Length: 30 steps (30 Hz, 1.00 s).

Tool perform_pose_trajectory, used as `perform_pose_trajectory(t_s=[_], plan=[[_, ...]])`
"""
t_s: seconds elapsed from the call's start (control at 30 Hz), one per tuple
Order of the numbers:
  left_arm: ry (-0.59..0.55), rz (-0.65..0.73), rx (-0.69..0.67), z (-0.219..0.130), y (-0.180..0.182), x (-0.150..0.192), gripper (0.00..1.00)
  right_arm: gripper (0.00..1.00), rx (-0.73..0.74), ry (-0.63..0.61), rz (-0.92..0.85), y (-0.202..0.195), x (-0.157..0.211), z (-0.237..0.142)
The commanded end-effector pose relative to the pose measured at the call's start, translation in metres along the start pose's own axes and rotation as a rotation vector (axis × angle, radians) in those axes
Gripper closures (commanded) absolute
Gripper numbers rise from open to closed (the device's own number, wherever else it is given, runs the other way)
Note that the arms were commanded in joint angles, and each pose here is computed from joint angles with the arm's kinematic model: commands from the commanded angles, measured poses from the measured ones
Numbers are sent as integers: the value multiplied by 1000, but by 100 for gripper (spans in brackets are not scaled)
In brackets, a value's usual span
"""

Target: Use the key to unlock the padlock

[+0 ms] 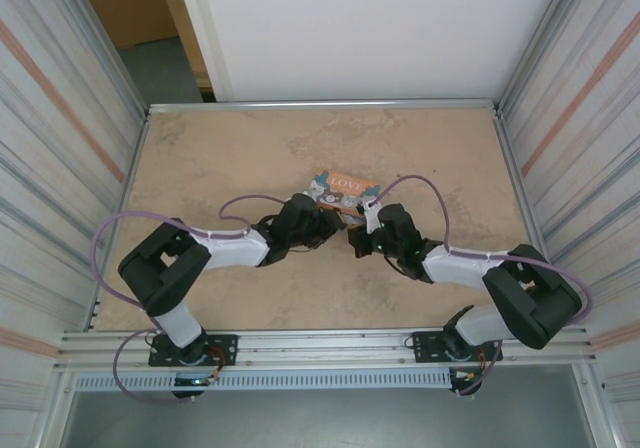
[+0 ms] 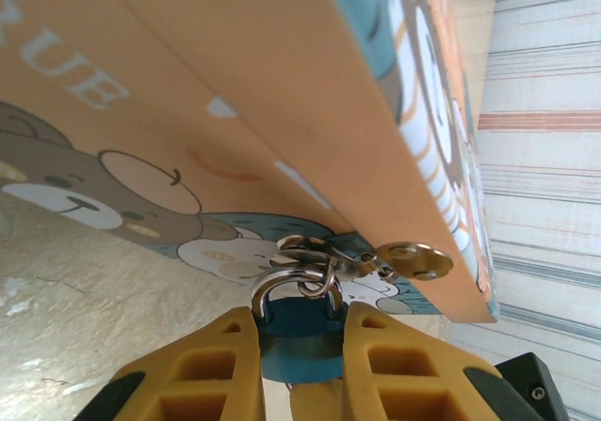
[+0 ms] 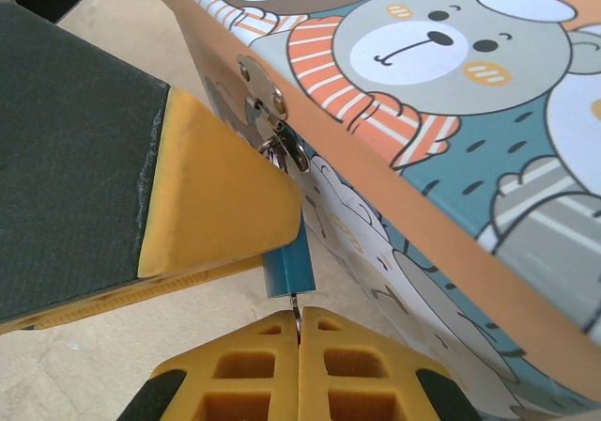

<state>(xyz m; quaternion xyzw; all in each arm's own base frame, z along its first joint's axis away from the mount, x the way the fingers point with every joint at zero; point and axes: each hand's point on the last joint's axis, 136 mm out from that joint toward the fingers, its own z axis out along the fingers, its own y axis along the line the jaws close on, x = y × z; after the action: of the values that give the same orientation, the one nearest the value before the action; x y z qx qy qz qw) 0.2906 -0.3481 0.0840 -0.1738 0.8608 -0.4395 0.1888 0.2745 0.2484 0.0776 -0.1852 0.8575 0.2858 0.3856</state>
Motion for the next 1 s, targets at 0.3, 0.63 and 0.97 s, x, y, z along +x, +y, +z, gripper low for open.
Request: perform_pose_trajectory(t_s=[0.3, 0.63, 0.97], plan=[[189, -16, -10, 16, 23, 58, 89, 100, -70, -26, 64, 9, 9, 13], [137, 20, 17, -5, 17, 40, 66, 100, -2, 57, 133, -6, 28, 10], [28, 68, 69, -47, 10, 14, 44, 100, -19, 133, 236, -3, 32, 9]])
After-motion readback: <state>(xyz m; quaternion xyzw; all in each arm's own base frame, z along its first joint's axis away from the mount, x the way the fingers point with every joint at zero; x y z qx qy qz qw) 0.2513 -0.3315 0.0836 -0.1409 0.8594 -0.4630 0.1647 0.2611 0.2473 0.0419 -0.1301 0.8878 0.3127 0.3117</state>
